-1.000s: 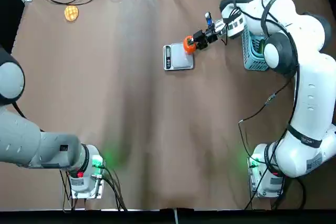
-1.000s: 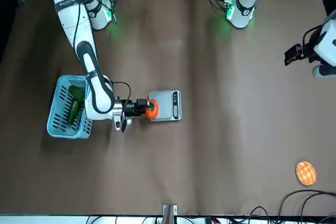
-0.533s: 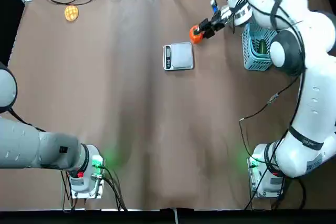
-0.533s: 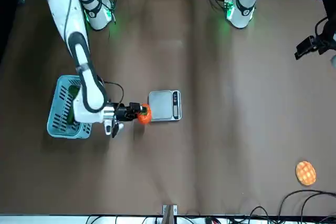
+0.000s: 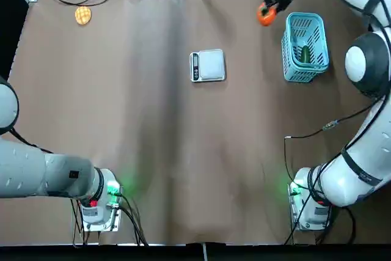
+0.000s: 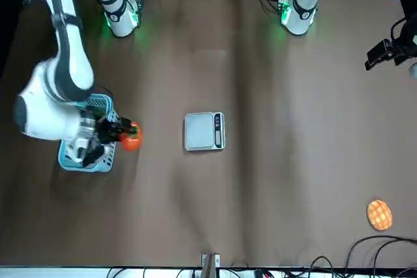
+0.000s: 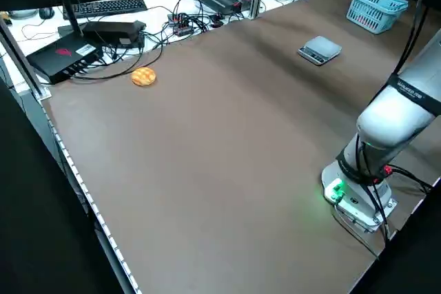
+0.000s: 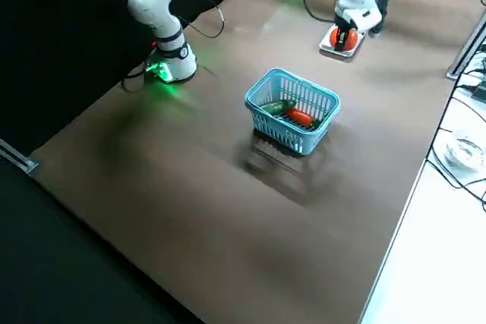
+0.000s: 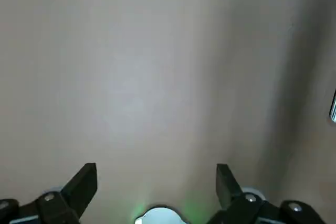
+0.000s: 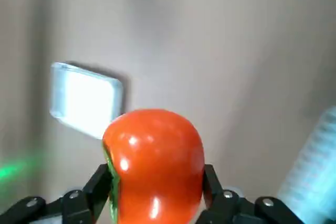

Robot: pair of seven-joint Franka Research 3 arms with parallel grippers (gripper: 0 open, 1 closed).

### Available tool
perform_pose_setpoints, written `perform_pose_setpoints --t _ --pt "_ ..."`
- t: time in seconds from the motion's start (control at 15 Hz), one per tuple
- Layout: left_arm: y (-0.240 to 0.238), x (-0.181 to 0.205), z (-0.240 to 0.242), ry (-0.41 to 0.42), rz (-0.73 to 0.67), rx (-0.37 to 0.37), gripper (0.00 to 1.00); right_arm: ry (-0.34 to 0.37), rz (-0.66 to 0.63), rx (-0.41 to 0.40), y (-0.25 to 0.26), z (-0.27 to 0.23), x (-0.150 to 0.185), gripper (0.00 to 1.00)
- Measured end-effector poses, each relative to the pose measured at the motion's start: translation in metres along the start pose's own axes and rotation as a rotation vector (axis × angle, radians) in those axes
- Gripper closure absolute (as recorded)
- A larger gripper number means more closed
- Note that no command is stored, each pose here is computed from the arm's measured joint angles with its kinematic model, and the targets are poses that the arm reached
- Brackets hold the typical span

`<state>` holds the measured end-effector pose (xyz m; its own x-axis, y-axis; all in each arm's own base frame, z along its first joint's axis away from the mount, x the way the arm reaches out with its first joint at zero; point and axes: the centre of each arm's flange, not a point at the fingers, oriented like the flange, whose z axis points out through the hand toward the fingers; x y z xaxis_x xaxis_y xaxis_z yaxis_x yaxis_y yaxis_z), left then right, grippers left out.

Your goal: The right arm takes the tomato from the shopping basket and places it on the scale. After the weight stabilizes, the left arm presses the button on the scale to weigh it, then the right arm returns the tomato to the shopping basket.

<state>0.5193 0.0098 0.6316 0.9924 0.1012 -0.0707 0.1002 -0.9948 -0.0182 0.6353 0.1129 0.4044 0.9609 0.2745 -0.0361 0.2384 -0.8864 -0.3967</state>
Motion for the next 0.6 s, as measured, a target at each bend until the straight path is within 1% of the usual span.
perform_pose_setpoints --t 0.13,0.27,0.47,0.6 --pt "0.004 -0.001 0.002 -0.008 0.028 0.002 0.0 -0.012 0.002 -0.158 0.02 -0.031 -0.004 0.25" --pt "0.006 -0.001 0.004 -0.011 0.086 0.002 0.0 -0.031 0.027 -0.269 0.046 -0.045 -0.009 0.25" --pt "0.003 0.0 0.004 -0.011 0.137 0.001 0.0 -0.068 0.143 -0.38 0.071 -0.048 -0.018 0.25" --pt "0.002 0.0 0.004 -0.011 0.137 0.001 0.0 -0.102 0.189 -0.408 0.077 -0.039 -0.021 0.25"
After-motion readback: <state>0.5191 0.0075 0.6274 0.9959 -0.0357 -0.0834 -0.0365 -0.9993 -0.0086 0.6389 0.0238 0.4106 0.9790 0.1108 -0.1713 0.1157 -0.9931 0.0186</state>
